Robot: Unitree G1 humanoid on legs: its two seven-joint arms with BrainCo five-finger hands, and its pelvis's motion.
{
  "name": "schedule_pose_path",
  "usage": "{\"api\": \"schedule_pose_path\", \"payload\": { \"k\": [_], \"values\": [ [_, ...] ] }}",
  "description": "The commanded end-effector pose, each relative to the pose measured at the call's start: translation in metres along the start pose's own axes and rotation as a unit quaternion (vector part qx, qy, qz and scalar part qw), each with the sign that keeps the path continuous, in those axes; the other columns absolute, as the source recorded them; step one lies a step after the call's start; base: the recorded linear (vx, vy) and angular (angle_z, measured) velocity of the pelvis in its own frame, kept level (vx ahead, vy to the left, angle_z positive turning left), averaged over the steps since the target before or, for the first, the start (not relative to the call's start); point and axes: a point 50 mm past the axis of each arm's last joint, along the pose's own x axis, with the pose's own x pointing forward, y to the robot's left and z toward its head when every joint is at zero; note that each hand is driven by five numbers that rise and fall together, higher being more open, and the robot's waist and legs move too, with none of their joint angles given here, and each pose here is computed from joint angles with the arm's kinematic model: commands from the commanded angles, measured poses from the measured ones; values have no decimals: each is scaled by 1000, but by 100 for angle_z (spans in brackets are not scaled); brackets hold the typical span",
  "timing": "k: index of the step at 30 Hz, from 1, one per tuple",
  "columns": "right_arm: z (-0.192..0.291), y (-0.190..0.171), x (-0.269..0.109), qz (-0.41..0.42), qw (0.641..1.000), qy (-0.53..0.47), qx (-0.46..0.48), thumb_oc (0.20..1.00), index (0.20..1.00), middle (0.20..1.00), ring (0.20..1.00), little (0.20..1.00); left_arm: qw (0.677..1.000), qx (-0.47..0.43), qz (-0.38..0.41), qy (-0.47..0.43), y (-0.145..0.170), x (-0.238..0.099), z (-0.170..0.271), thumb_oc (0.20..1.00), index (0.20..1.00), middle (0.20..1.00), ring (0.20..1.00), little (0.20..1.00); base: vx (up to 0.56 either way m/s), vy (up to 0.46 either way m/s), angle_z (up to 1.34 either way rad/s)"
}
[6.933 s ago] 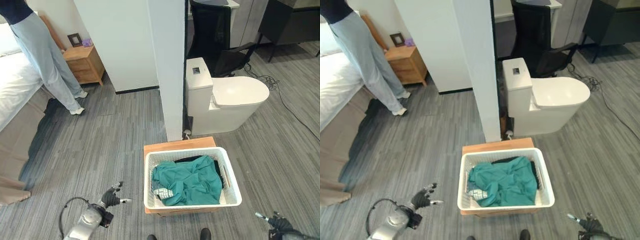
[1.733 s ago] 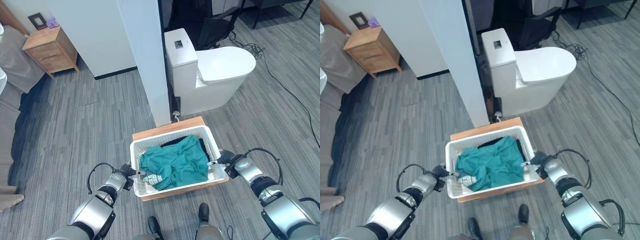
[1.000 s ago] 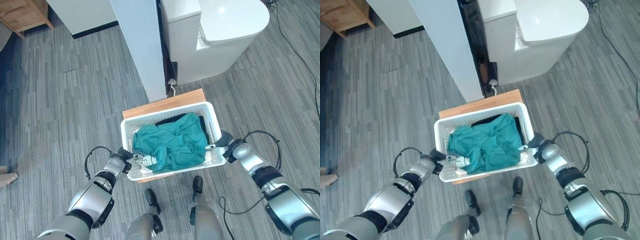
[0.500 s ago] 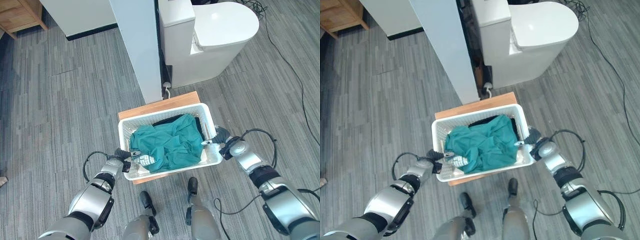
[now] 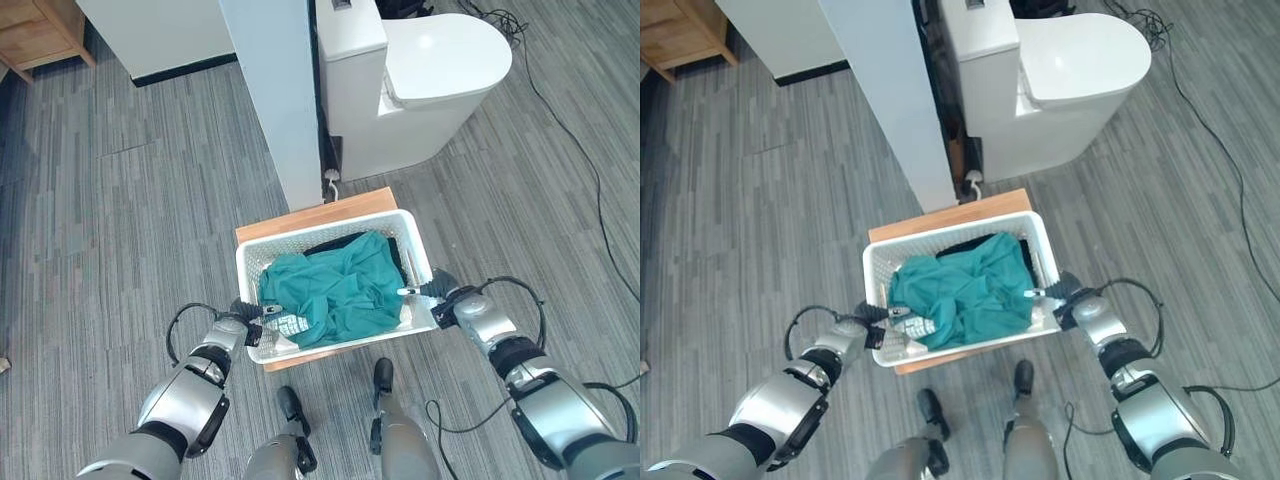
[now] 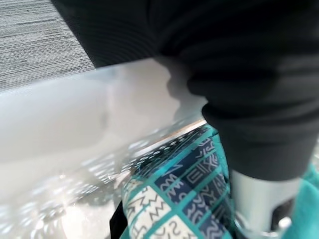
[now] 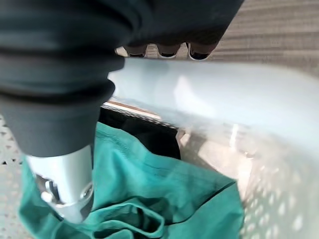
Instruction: Grab the laundry basket,head to the washer,open it,put in the laundry and shut it.
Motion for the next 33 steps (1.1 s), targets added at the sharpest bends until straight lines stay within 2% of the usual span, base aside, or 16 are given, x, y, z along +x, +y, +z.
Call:
{"api": "schedule_pose_path", "payload": {
  "k": [1, 9, 25, 33],
  "values": [
    [36, 13, 7, 15, 998, -54, 24, 1000, 1000, 1000, 1000, 1000, 1000, -5, -20, -18, -18, -1, 29, 1000, 1000, 1000, 1000, 1000, 0, 0, 0],
    [44, 12, 8, 11, 997, -65, 25, 1000, 1000, 1000, 1000, 1000, 999, -26, -11, -19, -11, -1, 34, 1000, 1000, 1000, 1000, 1000, 8, 2, 0],
    [55, 14, 15, 14, 999, -35, 33, 1000, 1000, 1000, 1000, 1000, 999, -5, -4, -40, -6, -3, 57, 1000, 1000, 1000, 1000, 1000, 0, 0, 0],
    [58, -6, 16, -5, 1000, -12, 13, 1000, 1000, 1000, 1000, 1000, 999, 9, 4, -53, -1, -4, 68, 1000, 1000, 1000, 1000, 1000, 0, 0, 0]
  ]
}}
